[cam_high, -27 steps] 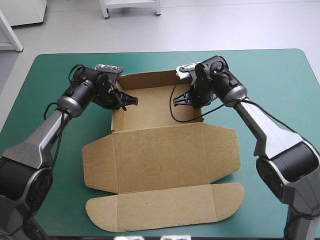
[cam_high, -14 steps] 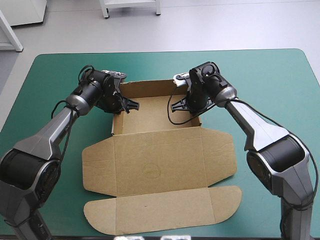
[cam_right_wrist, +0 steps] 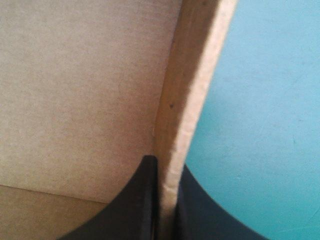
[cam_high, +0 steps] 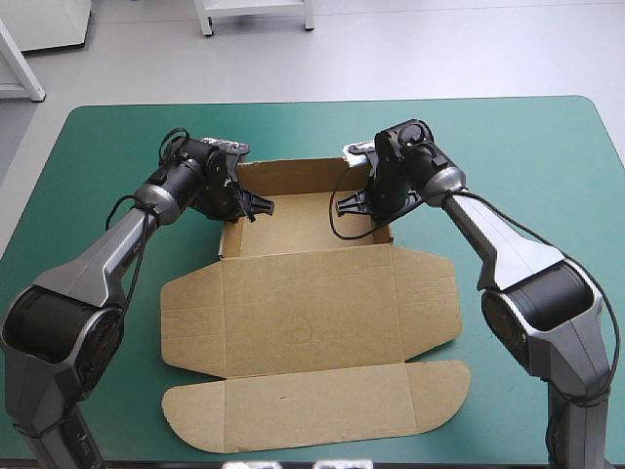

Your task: Fold the box

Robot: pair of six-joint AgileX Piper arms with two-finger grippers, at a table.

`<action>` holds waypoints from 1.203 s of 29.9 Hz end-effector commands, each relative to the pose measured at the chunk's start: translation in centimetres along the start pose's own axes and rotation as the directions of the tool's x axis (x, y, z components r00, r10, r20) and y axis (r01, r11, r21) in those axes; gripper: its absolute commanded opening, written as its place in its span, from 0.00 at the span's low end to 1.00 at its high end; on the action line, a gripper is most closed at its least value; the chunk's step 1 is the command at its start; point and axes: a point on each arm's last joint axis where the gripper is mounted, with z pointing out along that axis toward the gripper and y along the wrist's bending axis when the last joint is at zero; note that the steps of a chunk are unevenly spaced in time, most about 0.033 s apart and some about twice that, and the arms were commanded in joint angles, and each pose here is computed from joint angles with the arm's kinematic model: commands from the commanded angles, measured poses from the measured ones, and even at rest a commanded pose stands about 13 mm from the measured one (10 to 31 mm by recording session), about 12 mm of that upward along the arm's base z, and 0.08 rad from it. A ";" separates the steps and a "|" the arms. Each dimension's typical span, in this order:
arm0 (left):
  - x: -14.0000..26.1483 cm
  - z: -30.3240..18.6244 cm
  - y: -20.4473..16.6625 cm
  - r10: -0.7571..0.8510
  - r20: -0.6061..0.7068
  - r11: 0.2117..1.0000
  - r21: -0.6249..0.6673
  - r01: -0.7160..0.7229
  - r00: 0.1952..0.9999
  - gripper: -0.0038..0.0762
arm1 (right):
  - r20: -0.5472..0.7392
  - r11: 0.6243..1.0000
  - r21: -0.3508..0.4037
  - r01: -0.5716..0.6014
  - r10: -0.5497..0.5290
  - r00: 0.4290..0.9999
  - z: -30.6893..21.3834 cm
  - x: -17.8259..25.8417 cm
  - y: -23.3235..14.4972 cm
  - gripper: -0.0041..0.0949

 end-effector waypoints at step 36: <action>-1.4 -5.3 -1.6 0.020 0.164 0.998 0.059 -0.030 0.986 0.71 | 0.258 0.994 0.098 0.045 -0.069 0.964 -5.9 -2.6 -0.4 0.70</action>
